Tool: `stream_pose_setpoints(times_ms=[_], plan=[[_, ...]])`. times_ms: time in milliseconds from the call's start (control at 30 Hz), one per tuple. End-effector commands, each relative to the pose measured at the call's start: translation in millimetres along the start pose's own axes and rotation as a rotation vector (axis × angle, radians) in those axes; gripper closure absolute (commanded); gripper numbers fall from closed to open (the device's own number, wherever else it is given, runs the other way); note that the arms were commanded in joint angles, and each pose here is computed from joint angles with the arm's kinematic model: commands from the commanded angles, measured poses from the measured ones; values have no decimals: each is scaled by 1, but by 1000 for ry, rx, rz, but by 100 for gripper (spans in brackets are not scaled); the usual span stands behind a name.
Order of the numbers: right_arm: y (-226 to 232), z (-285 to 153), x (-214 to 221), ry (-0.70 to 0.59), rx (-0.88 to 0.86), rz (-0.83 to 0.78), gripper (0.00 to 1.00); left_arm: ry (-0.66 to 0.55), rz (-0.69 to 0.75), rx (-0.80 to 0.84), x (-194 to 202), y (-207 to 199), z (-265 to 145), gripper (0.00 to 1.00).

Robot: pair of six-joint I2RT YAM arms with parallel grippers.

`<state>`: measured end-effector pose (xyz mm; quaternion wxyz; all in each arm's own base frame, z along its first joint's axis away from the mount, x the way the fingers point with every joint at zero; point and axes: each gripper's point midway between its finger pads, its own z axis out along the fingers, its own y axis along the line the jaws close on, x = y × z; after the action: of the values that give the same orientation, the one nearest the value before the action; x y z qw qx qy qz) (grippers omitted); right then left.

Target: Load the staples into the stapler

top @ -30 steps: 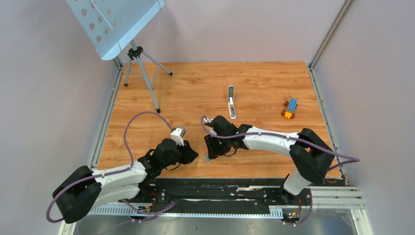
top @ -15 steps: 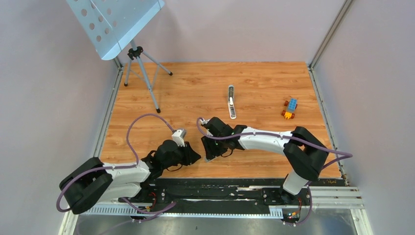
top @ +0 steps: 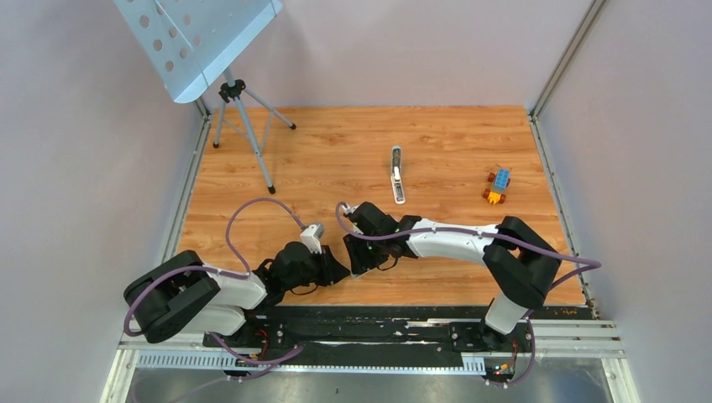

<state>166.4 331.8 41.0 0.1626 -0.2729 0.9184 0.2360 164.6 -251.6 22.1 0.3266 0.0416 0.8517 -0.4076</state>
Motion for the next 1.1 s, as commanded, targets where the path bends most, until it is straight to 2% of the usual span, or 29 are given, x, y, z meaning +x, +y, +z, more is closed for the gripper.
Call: stream_pose_setpoints(times_ms=[0,600,1067], plan=[[12,4,2,12,-32,5,53,-24,-4,48,-4,-10,2,82],[30,-10,-8,-20,-110,0,54,-42,6,41,-7,-9,1,82],[5,-10,-5,-11,44,-24,63,-51,15,21,-7,-5,-3,82]])
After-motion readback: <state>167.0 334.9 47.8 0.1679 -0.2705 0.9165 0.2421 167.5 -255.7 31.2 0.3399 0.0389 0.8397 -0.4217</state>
